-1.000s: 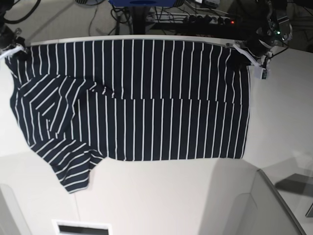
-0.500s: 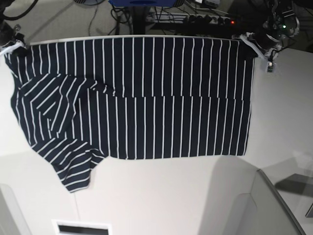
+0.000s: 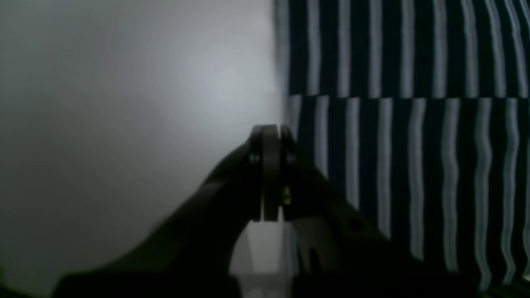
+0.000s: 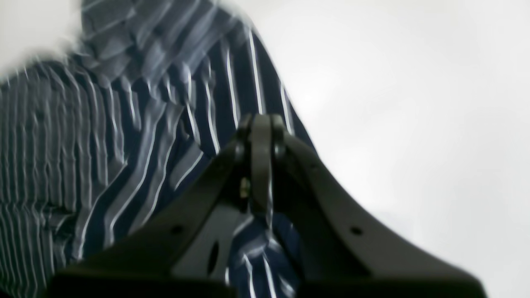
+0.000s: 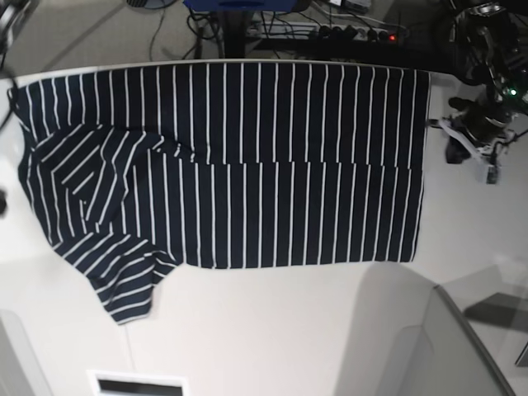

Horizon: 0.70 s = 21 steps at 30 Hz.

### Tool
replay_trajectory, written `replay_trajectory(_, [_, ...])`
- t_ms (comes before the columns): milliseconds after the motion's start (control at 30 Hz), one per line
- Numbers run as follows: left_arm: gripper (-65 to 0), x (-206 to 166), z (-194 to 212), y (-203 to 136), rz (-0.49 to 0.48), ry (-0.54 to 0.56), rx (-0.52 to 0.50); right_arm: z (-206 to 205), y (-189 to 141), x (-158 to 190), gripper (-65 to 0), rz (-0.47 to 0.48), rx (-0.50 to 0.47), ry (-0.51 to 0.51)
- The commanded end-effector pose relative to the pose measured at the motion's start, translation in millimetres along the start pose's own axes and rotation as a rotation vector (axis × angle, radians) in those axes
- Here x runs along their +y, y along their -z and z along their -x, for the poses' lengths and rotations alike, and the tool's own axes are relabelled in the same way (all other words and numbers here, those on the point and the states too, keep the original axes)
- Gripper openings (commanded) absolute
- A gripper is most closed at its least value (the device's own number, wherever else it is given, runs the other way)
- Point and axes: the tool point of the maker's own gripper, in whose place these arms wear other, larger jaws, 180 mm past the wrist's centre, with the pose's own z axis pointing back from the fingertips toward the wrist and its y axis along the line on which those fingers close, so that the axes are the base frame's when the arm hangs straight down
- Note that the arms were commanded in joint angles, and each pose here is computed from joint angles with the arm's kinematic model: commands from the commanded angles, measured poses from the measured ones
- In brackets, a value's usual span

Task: Layout the t-shirt on the table in an organized manner, then fold the t-shirt properly
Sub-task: 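Release the shirt with the left gripper and lower the right gripper to the sleeve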

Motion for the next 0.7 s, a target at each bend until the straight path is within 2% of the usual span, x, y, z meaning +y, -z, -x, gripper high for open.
replay_trajectory(0, [-65.0, 6, -12, -6, -0.018, 0.016, -0.036, -22, 2, -9, -64.1, -0.001, -0.042, 0.010])
replay_trajectory(100, [-65.0, 6, 0, -10, -0.022, 0.009, -0.015, -31, 26, -16, -62.0, -0.020, -0.082, 0.074])
replay_trajectory(167, [-65.0, 9, 7, -12, -0.027, 0.005, 0.000, -29, 39, -18, -54.9, -0.019, -0.116, 0.105])
replay_trajectory(267, [-65.0, 30, 14, -22, -0.082, -0.027, 0.003, -15, 51, -29, -37.4, 0.052, -0.138, 0.140])
replay_trajectory(367, [-65.0, 44, 15, -30, -0.120, -0.049, -0.005, -1, 56, -40, -19.8, 0.134, -0.146, 0.127])
replay_trajectory(433, [-65.0, 48, 15, -32, -0.133, -0.056, -0.008, 6, 59, -41, -13.1, 0.152, -0.134, 0.104])
replay_trajectory(667, [-65.0, 47, 17, -31, -0.128, -0.058, -0.003, 29, 80, -8, -12.2, 0.095, -0.076, 0.072])
